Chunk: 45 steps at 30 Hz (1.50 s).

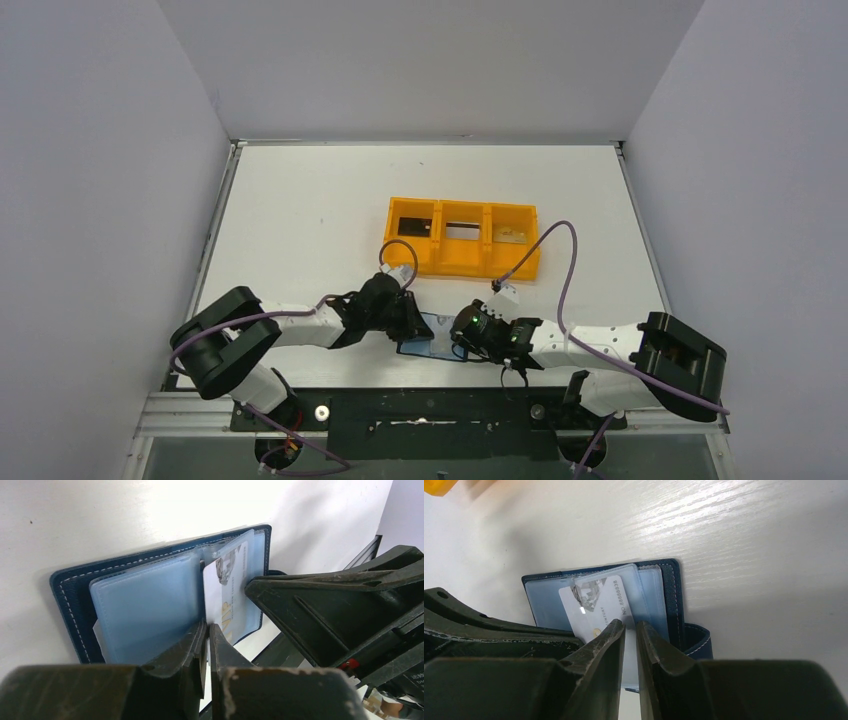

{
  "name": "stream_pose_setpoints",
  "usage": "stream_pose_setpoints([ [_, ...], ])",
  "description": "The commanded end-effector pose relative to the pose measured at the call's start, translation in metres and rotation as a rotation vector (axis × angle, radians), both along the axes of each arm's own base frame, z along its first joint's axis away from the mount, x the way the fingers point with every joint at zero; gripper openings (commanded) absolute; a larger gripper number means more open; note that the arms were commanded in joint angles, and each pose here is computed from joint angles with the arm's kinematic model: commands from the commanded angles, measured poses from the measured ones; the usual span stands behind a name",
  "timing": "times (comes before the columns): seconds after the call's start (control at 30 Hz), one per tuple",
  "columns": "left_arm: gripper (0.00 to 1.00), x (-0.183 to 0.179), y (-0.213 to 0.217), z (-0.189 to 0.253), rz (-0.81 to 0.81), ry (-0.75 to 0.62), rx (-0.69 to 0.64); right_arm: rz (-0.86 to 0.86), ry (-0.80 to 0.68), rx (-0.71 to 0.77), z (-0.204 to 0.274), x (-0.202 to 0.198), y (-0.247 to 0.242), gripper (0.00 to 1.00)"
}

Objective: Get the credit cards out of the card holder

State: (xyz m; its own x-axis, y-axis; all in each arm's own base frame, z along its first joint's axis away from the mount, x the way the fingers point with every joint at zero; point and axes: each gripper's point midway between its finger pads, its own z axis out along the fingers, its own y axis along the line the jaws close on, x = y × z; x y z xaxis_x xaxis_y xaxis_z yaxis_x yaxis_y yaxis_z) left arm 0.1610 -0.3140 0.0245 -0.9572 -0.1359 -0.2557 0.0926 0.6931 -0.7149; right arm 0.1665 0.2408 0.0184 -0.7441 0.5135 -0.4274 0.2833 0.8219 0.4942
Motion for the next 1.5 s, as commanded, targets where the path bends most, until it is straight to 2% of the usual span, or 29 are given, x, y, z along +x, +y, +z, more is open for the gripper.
stream_pose_setpoints([
  [0.0, 0.02, 0.006, -0.01, 0.017, -0.006, -0.054, -0.064, 0.006, 0.096, -0.155, -0.034, -0.021, -0.037, 0.18],
  [0.77, 0.0, 0.007, 0.01, 0.02, 0.015, -0.081, 0.009, 0.017, 0.06, -0.152, -0.024, -0.014, -0.033, 0.19],
  [1.2, 0.0, 0.006, 0.008, 0.019, 0.002, -0.075, 0.011, 0.13, -0.135, -0.015, 0.035, 0.004, 0.008, 0.29],
  [1.47, 0.0, 0.007, 0.007, 0.023, 0.001, -0.082, 0.001, 0.201, -0.119, -0.026, 0.028, 0.003, 0.026, 0.33],
])
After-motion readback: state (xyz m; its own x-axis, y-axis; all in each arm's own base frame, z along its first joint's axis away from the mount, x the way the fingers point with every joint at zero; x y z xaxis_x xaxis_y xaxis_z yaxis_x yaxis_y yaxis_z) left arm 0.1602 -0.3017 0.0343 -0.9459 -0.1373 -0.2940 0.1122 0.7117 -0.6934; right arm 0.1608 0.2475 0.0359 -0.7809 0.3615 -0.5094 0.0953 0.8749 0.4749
